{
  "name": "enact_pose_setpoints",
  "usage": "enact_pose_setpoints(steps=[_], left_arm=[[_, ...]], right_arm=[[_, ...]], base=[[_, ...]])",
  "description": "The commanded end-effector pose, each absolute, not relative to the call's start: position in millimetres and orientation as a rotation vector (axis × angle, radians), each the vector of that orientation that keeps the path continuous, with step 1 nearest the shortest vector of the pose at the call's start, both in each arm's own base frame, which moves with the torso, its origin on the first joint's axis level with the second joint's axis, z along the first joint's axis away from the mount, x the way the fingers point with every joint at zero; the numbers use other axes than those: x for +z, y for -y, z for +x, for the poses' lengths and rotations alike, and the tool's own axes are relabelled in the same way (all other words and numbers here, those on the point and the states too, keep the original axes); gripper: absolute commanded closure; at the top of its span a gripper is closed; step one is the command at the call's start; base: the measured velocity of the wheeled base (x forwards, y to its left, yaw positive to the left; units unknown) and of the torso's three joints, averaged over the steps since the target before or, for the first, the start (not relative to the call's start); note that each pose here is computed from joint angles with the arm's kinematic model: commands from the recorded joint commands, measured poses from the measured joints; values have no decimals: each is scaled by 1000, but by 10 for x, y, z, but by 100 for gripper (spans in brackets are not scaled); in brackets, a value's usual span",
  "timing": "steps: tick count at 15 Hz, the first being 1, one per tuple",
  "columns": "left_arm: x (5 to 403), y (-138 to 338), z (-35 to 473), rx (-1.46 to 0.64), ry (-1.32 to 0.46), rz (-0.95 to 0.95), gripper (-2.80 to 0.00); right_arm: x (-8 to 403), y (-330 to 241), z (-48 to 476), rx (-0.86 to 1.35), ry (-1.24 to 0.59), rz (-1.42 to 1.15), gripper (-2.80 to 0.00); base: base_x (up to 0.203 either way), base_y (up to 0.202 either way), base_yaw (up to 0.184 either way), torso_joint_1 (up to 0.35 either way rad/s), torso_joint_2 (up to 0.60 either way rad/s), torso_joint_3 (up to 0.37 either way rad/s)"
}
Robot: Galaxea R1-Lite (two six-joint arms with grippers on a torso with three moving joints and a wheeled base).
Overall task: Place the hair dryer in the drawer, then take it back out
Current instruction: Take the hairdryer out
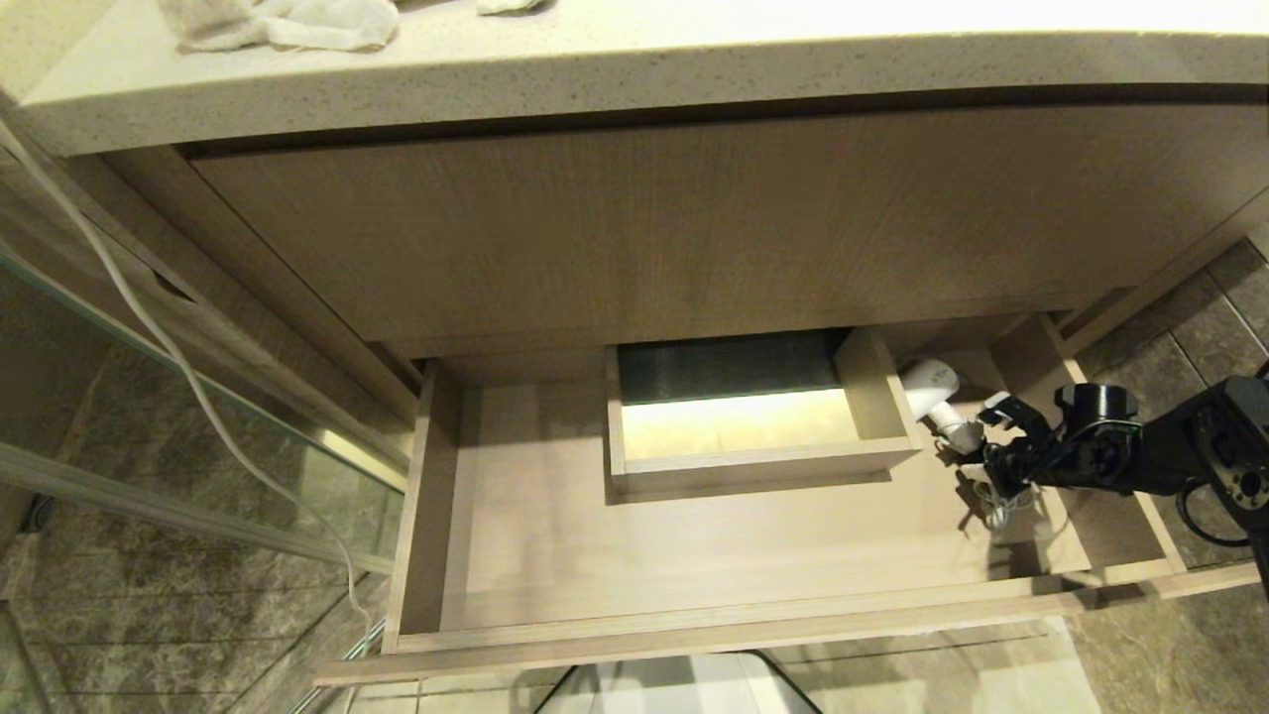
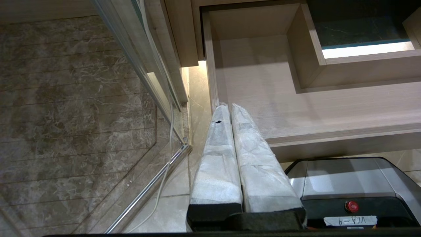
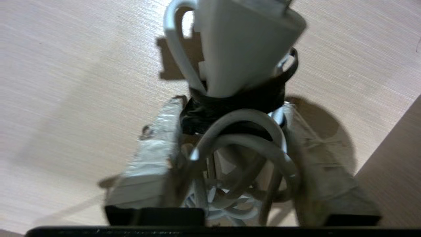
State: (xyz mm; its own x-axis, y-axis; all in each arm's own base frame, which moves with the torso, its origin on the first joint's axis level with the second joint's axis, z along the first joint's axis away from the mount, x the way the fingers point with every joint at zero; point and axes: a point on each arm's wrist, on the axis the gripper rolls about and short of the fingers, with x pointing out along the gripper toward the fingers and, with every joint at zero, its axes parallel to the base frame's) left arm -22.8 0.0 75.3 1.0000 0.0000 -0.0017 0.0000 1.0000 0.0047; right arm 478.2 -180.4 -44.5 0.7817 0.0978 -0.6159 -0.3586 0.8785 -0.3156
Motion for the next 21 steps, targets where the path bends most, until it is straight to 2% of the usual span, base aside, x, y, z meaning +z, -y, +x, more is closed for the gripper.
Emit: enact_pose_setpoints(steps=[1,13,21], left_arm=[[753,0,-228,0,-2,5,0],[751,0,-227,0,-2,5,0],[752,0,-228,0,-2,5,0]], right_arm=[[-301,1803,4782,250,-605,-453,0],[278,2060,4483,178,-602,-444,0],[642,2006,4296,170,-594,-447,0]], base=[[0,0,0,0,0,0],[0,0,0,0,0,0],[0,0,0,0,0,0]])
